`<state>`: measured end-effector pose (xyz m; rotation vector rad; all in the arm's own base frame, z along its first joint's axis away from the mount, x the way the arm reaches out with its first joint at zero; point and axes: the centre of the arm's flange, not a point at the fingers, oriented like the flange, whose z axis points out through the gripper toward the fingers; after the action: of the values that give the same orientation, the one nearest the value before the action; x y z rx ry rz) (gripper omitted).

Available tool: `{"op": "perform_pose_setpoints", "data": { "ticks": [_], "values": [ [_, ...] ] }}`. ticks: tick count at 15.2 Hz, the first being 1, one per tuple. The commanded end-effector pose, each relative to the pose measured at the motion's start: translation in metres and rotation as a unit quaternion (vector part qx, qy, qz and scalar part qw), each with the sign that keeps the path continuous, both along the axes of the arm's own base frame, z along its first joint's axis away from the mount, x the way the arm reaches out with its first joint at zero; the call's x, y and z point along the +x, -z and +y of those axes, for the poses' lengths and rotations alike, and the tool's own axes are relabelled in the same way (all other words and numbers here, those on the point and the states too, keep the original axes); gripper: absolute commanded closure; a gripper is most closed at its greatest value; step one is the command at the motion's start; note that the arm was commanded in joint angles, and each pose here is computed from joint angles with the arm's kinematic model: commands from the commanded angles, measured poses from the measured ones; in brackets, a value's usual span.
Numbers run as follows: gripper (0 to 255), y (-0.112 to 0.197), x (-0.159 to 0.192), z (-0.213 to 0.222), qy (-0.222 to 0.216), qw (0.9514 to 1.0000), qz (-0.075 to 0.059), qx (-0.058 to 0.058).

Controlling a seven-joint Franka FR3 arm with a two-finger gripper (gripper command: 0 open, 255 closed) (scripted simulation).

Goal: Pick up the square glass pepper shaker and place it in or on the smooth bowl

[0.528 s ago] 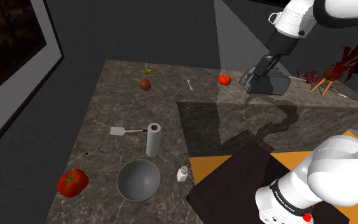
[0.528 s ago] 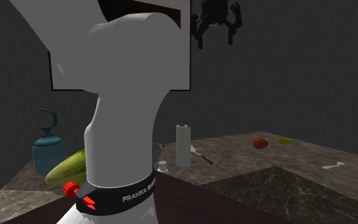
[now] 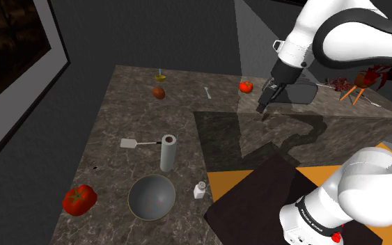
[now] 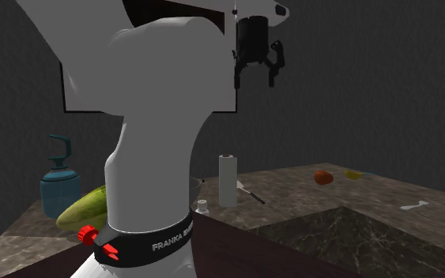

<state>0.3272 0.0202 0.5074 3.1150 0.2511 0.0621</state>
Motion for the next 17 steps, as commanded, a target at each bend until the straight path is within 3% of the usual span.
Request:
{"op": "perform_pose_setpoints", "data": {
  "ticks": [1,17],
  "values": [
    [0,0.022,0.001,0.015,-0.004,1.0000,0.001,-0.001],
    [0,0.206,0.010,0.120,-0.034,0.9993,0.017,-0.005]
  ]
}}
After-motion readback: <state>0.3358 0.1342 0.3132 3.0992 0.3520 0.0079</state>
